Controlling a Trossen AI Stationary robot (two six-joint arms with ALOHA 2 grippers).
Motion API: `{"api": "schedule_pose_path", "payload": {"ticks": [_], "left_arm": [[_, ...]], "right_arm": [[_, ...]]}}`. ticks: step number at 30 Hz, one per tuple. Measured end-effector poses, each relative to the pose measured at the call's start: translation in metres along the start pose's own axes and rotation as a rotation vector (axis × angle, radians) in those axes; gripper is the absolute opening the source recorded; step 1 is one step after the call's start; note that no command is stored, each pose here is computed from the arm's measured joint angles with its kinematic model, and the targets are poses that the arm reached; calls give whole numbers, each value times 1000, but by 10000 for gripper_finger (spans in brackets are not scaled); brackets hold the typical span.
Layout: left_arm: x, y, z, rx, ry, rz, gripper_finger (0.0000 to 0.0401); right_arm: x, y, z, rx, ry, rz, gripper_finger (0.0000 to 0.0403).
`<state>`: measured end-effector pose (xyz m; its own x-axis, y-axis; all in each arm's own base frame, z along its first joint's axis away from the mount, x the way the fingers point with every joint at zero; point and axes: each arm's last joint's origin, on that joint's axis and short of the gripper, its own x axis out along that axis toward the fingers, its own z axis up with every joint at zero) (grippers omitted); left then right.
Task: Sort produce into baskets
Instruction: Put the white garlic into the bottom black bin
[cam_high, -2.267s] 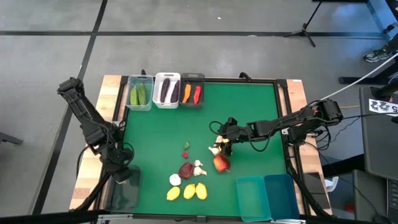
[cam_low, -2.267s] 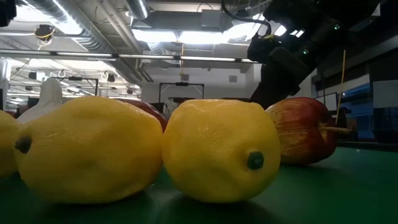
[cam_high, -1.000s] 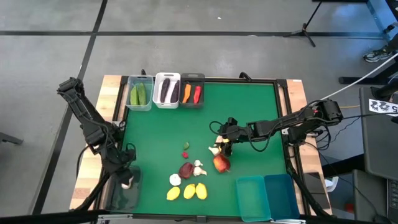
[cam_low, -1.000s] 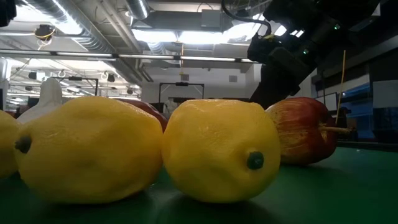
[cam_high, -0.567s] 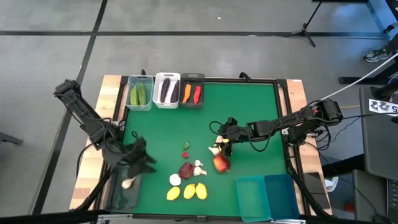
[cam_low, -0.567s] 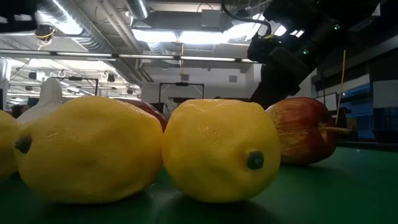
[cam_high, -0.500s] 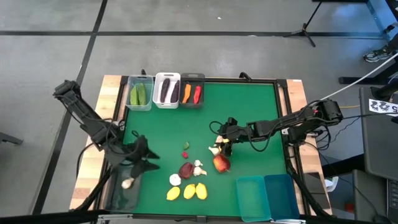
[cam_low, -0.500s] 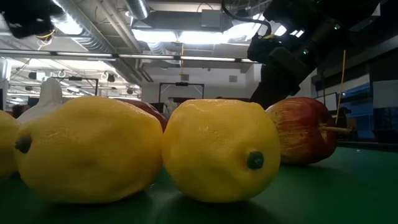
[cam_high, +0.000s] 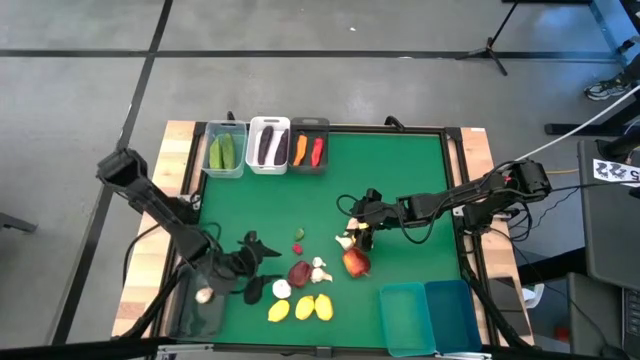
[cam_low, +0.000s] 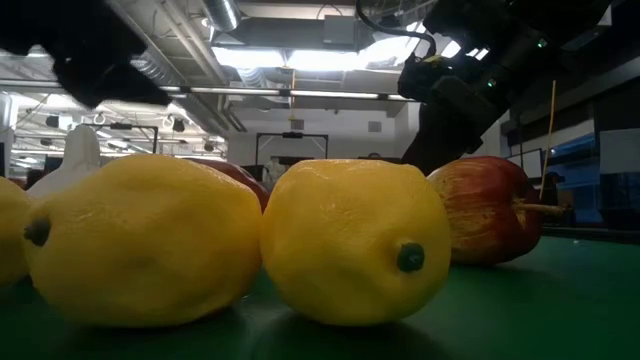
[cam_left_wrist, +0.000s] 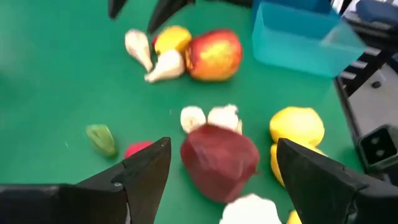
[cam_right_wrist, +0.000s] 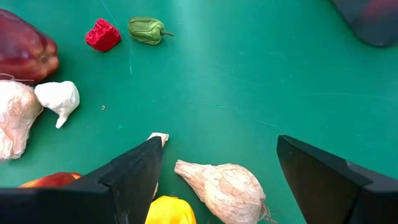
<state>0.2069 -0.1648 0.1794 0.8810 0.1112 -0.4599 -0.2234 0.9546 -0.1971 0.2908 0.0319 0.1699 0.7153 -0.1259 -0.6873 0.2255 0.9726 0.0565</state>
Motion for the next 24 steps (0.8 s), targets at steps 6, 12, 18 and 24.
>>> {"api": "schedule_pose_path", "payload": {"ticks": [6,12,18,24], "left_arm": [[2,-10,-19,-26,2,5,285],[-2,-18,-25,-28,-7,-31,285],[-2,-18,-26,3,-5,-31,285],[6,-18,-37,23,28,-15,285]], "right_arm": [[0,0,0,0,0,0,317],[0,0,0,1,0,0,317],[0,0,0,1,-1,-1,317],[0,0,0,1,-3,-8,317]]}}
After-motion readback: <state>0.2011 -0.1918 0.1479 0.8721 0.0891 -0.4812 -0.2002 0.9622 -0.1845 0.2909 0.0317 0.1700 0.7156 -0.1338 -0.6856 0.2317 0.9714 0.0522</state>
